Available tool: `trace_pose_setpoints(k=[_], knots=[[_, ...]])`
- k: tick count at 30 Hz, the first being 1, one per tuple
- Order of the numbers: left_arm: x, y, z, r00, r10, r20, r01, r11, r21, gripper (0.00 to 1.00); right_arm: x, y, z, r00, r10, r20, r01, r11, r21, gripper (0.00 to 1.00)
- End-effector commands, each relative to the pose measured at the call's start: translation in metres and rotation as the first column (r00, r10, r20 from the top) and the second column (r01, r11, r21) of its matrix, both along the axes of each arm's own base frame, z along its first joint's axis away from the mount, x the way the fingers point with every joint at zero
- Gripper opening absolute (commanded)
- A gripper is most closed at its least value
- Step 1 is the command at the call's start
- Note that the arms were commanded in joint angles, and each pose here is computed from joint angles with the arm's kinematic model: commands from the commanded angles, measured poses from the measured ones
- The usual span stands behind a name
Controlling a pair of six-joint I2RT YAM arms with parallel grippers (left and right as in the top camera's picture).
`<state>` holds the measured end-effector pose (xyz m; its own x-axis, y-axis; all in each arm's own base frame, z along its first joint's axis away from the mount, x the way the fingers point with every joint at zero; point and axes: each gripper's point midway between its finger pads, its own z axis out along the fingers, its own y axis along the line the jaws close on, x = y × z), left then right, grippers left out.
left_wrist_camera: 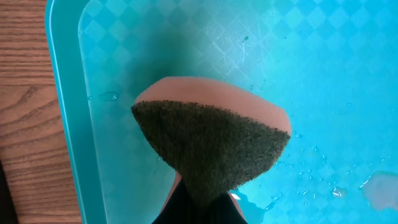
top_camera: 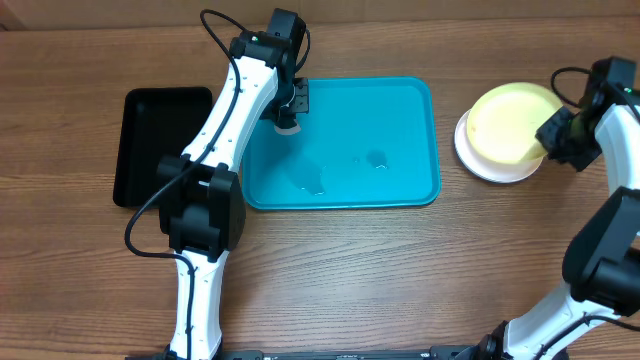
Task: Clean dirty plates on tray and stack at the side
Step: 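Carry yellow plate right and set it on the white plate stack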
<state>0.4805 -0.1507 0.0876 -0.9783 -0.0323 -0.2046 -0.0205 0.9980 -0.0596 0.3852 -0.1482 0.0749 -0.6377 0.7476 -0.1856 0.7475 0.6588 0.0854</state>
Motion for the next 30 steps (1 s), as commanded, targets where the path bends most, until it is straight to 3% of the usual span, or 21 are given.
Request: trace_pose_setpoints(k=[1,7,12,18,23,30], knots=[[-0.002,-0.005,-0.006,1.0,-0.025,-0.012,0.025,1.0,-0.005,0.04,-0.005,0.006,-0.017,1.0,0.01,-0.029,-0.009,0.999,0.032,0.04],[-0.001,-0.005,-0.005,1.0,-0.025,-0.007,0.025,1.0,-0.005,0.04,-0.004,0.017,-0.018,0.998,0.061,-0.015,-0.06,0.995,0.086,0.16],[0.0,0.002,0.006,1.0,-0.02,-0.005,0.02,1.0,0.007,0.04,0.003,0.034,-0.007,0.989,0.145,0.031,-0.149,0.975,0.163,0.38],[-0.013,0.047,0.041,0.996,0.07,-0.047,-0.064,0.992,0.104,0.04,0.01,0.045,0.041,0.975,0.2,0.093,-0.211,0.97,0.121,0.57],[-0.031,0.103,0.052,0.974,0.192,-0.12,-0.169,0.969,0.179,0.04,0.018,0.072,0.072,0.949,0.27,0.162,-0.285,0.955,0.079,0.88],[-0.043,0.187,0.048,0.921,0.358,-0.156,-0.312,0.914,0.258,0.04,0.032,0.121,0.073,0.904,0.384,0.19,-0.401,0.914,0.062,0.94]])
